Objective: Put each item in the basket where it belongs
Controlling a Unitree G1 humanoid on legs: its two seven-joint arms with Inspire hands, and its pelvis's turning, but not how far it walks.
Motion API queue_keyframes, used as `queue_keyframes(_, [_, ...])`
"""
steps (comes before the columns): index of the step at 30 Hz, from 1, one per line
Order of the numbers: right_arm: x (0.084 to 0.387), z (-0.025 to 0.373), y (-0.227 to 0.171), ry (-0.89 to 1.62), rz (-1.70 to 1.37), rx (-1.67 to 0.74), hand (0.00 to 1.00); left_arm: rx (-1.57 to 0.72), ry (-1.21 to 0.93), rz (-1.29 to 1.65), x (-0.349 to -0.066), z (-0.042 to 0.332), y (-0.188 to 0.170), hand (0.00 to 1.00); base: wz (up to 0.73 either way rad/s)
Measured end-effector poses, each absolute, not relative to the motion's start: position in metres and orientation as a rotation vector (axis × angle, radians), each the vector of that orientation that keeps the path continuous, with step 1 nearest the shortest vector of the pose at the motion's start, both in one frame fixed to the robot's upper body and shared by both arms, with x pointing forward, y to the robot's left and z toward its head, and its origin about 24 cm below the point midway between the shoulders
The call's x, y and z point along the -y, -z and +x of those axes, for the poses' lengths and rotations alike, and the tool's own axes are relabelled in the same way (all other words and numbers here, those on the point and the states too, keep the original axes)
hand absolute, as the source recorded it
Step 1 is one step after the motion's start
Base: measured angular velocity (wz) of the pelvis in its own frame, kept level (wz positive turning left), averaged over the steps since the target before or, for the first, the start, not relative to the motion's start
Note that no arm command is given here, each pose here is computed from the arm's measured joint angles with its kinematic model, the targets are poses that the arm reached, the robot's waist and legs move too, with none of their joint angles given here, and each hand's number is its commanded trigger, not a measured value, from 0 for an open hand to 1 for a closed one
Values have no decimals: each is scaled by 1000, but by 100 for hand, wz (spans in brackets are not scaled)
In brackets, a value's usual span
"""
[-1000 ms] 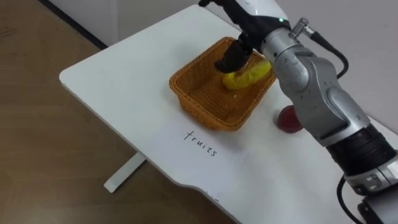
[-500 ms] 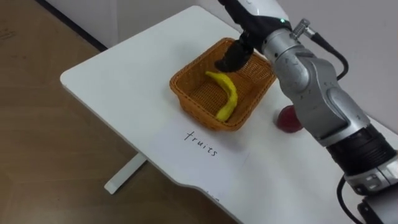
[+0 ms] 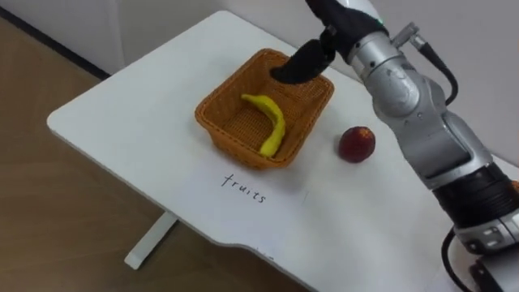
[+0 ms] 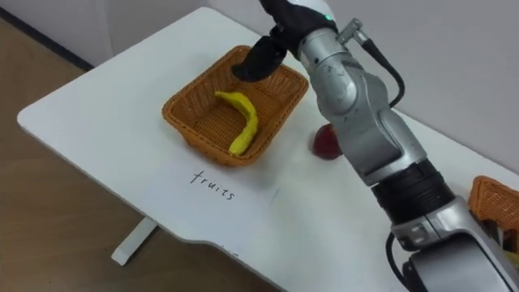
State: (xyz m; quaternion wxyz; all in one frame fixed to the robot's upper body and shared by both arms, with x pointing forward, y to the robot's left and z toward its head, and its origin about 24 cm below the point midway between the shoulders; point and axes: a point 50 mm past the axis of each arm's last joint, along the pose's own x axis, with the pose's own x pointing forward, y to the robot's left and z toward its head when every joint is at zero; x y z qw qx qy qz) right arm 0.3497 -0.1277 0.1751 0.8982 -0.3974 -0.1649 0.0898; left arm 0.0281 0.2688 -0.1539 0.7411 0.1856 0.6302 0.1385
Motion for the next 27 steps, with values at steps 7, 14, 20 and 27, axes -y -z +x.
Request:
queue_keyframes(7, [157, 348, -167, -31, -738, 318, 0, -1375, -300, 391, -264, 29, 155, 0, -4])
queue_keyframes(14, [171, 347, -169, 81, -584, 318, 0, -1375, -299, 368, -258, 29, 157, 0, 0])
queue_keyframes(20, [177, 347, -171, 140, -496, 321, 0, -1337, -299, 368, -258, 38, 155, 0, 0])
queue_keyframes(27, [179, 349, -155, 121, -334, 234, 0, -1322, -280, 378, -256, 45, 154, 0, -1])
